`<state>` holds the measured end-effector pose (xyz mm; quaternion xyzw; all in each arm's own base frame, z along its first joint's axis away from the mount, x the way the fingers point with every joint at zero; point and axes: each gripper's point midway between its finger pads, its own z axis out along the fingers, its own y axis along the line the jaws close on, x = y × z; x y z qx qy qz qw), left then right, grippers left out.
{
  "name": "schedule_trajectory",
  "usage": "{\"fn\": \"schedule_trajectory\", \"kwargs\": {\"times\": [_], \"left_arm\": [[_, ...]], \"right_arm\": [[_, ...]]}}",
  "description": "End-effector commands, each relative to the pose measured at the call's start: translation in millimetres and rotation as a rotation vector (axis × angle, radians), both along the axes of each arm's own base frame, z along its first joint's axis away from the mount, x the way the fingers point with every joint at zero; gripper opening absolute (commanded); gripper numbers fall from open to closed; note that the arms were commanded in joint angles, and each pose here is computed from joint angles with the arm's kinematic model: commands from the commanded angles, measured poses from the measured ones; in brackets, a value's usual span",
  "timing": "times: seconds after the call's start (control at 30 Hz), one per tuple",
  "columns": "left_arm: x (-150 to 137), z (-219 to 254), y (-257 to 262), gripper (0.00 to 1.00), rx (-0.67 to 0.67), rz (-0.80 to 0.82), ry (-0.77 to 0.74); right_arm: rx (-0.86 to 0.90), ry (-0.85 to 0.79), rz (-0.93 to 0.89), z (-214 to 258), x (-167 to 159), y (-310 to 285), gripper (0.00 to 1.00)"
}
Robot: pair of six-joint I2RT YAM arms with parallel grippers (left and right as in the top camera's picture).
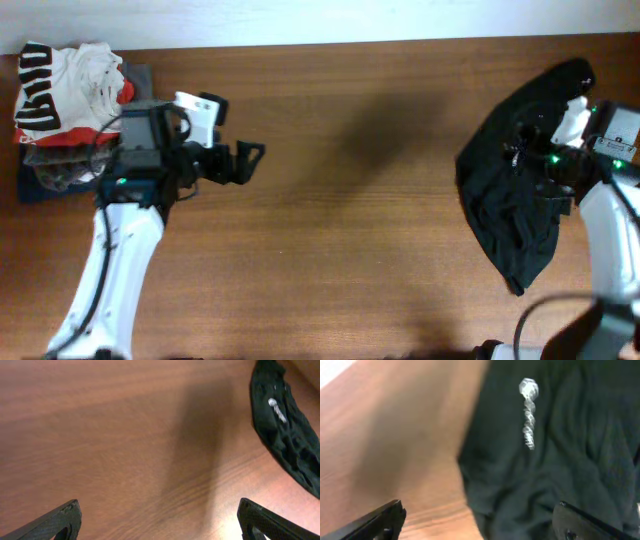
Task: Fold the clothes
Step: 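Reach the right gripper to the black t-shirt and grasp its top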
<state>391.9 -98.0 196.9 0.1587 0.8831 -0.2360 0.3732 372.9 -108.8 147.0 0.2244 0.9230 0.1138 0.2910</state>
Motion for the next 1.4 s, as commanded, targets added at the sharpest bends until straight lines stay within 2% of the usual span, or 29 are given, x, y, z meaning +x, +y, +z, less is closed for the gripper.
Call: {"fn": "schedule_trajectory", "kwargs": {"times": [0.0, 0.1, 0.27, 0.43, 0.67, 0.9, 1.03, 1.1, 1.13, 1.27, 1.37], "left_arm": [[4, -11, -15, 0.99, -0.011, -0.058, 0.022], [7, -14, -21, 0.99, -0.015, -0.076, 0.020], [15, -6, -23, 1.00, -0.017, -0.080, -0.033], [17, -4, -24, 0.99, -0.019, -0.078, -0.047], [17, -4, -24, 0.99, -0.019, -0.079, -0.047], [17, -5, -24, 0.99, -0.019, -0.079, -0.042], [16, -6, -24, 0.98, -0.018, -0.078, -0.036], [15, -6, -24, 0.98, -0.019, -0.079, -0.032], [15, -7, -24, 0.97, -0.019, -0.079, -0.031], [15, -7, -24, 0.92, -0.019, -0.079, -0.031], [15, -7, -24, 0.89, -0.019, -0.078, -0.031]], "right_arm": [[0.109, 0.117, -0.130, -37, -11, -27, 1.00], [0.168, 0.219, -0.163, -74, -20, -33, 0.97], [0.193, 0.297, -0.154, -101, -24, -28, 0.95], [0.138, 0.356, -0.173, -110, -33, -33, 0.92], [0.118, 0.397, -0.099, -114, -38, -17, 0.78], [0.023, 0.493, -0.070, -120, -50, -7, 0.69], [0.020, 0.505, -0.069, -121, -53, -6, 0.57], [0.019, 0.506, -0.069, -121, -53, -6, 0.45], [0.019, 0.505, -0.069, -121, -53, -6, 0.35], [0.019, 0.504, -0.069, -121, -53, -7, 0.06], [0.019, 0.503, -0.069, -121, -52, -7, 0.04]]}}
